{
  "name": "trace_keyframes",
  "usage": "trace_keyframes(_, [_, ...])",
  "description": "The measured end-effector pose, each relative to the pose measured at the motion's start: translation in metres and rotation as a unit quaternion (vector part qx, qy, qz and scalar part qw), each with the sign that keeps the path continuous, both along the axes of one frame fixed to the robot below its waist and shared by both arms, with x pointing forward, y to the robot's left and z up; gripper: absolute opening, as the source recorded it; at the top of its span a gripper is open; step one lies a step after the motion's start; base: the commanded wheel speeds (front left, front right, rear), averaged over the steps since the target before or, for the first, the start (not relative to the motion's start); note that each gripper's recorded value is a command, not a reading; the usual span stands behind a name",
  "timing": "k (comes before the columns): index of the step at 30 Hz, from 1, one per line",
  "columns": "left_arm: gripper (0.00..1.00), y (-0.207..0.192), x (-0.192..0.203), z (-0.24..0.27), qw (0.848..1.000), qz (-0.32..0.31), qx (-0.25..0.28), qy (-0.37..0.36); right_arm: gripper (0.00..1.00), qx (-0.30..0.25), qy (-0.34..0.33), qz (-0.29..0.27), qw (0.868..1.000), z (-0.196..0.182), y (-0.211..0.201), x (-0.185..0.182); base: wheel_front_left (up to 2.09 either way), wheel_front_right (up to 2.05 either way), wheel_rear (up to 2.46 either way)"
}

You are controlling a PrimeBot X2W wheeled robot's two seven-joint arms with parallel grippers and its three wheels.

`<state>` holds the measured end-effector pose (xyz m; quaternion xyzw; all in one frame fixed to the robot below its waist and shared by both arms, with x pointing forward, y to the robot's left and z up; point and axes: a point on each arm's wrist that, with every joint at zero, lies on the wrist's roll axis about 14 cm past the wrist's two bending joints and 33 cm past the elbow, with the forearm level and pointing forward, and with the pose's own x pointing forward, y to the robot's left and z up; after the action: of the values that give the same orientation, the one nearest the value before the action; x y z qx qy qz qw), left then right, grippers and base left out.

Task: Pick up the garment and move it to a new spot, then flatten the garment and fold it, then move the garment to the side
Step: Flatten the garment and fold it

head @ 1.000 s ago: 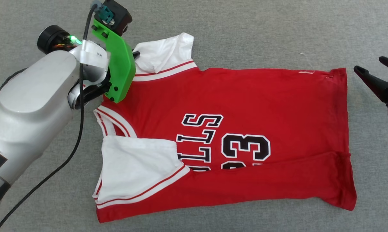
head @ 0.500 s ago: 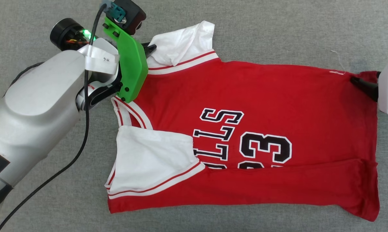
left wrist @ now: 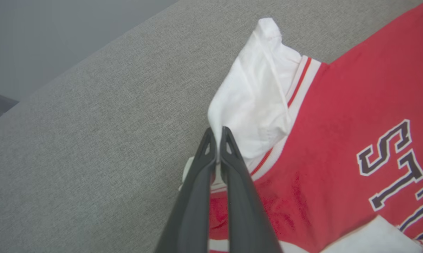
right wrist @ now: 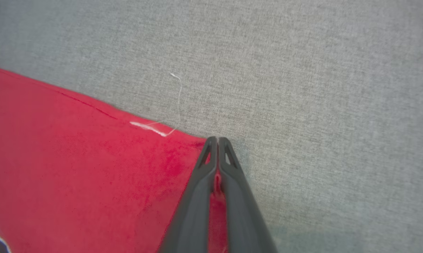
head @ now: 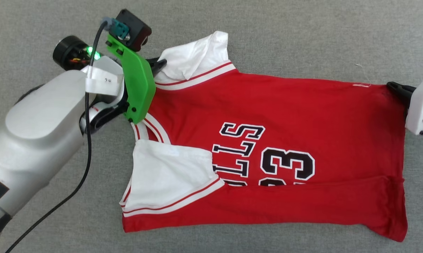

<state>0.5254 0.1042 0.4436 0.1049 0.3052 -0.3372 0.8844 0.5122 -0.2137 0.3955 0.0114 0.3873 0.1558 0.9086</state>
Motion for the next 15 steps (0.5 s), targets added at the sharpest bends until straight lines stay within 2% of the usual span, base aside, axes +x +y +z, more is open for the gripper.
trace_keyframes(4, [0.00, 0.006, -0.021, 0.006, 1.000, 0.006, -0.006, -0.002, 0.00, 0.037, -0.042, -0.007, 0.998, 0.022, 0.006, -0.011, 0.00, 0.00, 0.00])
trace_keyframes(8, [0.00, 0.011, -0.047, 0.009, 1.000, 0.012, -0.015, -0.003, 0.00, 0.044, -0.086, 0.003, 0.995, 0.043, 0.008, -0.025, 0.00, 0.00, 0.00])
trace_keyframes(15, [0.00, 0.013, -0.101, 0.000, 0.999, 0.021, -0.032, 0.010, 0.00, 0.055, -0.115, 0.019, 0.992, 0.057, 0.013, -0.066, 0.00, 0.00, 0.00])
